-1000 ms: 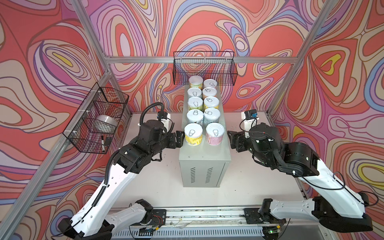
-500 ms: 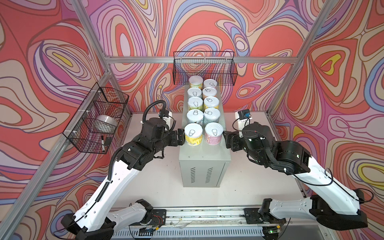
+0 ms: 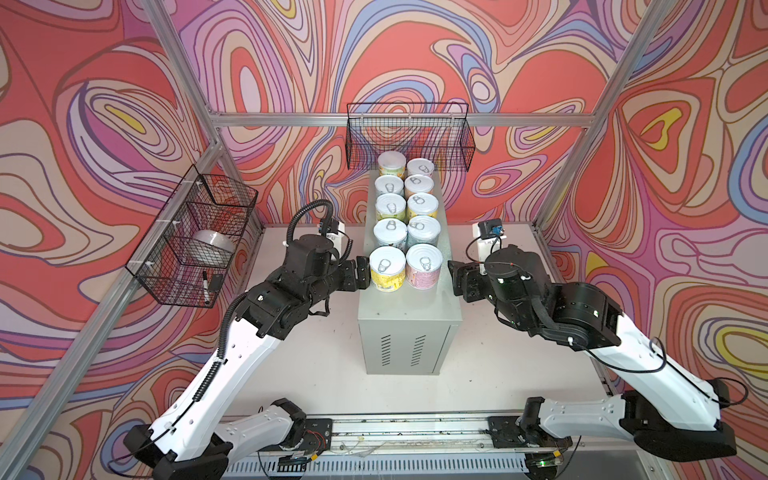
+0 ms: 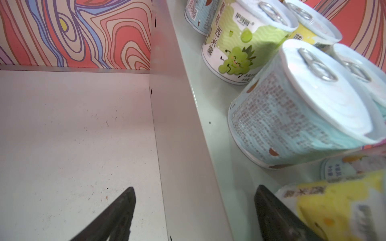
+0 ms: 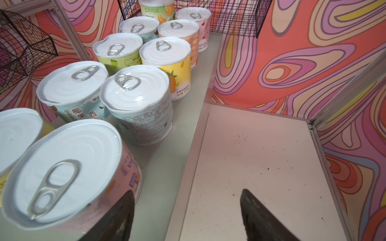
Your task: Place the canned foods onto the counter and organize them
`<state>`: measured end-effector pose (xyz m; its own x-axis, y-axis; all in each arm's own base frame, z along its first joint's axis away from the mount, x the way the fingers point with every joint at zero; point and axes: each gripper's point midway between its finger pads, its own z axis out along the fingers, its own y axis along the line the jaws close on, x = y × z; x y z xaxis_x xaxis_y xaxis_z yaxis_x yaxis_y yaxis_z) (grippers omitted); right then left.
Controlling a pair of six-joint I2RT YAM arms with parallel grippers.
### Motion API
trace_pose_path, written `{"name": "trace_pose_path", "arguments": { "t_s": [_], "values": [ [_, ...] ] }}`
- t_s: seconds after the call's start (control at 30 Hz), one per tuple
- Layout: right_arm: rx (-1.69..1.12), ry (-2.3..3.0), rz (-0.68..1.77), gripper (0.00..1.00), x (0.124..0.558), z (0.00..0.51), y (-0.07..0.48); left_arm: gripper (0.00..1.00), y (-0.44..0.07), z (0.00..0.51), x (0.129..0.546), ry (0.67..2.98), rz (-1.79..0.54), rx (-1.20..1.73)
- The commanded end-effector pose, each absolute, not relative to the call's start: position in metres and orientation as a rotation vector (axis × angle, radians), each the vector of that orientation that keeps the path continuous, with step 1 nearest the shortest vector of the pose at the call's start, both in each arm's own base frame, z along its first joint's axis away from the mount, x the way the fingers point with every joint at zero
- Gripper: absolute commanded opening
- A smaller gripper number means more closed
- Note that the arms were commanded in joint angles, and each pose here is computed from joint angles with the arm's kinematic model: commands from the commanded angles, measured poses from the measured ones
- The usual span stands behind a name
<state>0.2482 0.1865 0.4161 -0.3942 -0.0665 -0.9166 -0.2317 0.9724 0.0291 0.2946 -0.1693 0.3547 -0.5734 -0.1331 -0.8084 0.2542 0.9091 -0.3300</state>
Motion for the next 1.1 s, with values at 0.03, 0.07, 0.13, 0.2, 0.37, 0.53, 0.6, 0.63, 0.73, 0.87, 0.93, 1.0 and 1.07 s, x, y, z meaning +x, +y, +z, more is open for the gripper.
{"name": "trace_pose_path", "arguments": {
  "t_s": [0.03,0.07,0.13,0.2,0.37,0.53,0.6,0.63,0.73,0.87,0.93,1.0,1.07],
  "values": [
    [-0.143,1.939,0.148,0.82,0.243,0.423,0.163,0.89,-0.175,0.329,0.296,2.201,-0.497,0.091],
    [-0.137,1.937,0.147,0.82,0.242,0.423,0.161,0.89,-0.175,0.328,0.297,2.204,-0.492,0.089],
    [-0.129,1.933,0.149,0.82,0.241,0.424,0.158,0.89,-0.171,0.329,0.298,2.204,-0.464,0.082],
    [-0.122,1.932,0.144,0.82,0.240,0.423,0.155,0.90,-0.164,0.331,0.297,2.196,-0.430,0.075],
    [-0.115,1.934,0.104,0.83,0.242,0.416,0.152,0.96,-0.137,0.338,0.293,2.164,-0.283,0.038],
    [-0.098,1.929,0.081,0.83,0.246,0.412,0.148,1.00,-0.106,0.345,0.286,2.122,-0.148,-0.020],
    [-0.090,1.936,0.081,0.84,0.251,0.407,0.147,1.00,-0.097,0.346,0.283,2.111,-0.134,-0.049],
    [-0.084,1.945,0.081,0.84,0.255,0.403,0.145,1.00,-0.092,0.345,0.282,2.112,-0.136,-0.068],
    [-0.049,2.009,0.123,0.85,0.276,0.382,0.138,1.00,-0.075,0.341,0.284,2.107,-0.199,-0.159],
    [0.025,2.085,0.206,0.91,0.310,0.349,0.122,1.00,-0.046,0.328,0.294,2.083,-0.246,-0.318],
    [0.069,2.119,0.237,0.98,0.329,0.329,0.113,1.00,-0.032,0.315,0.303,2.074,-0.247,-0.397],
    [0.119,2.129,0.257,0.98,0.347,0.306,0.104,1.00,-0.018,0.299,0.311,2.049,-0.186,-0.467],
    [0.147,2.121,0.280,0.98,0.359,0.281,0.099,1.00,-0.006,0.283,0.317,2.020,-0.113,-0.511]
  ]
}}
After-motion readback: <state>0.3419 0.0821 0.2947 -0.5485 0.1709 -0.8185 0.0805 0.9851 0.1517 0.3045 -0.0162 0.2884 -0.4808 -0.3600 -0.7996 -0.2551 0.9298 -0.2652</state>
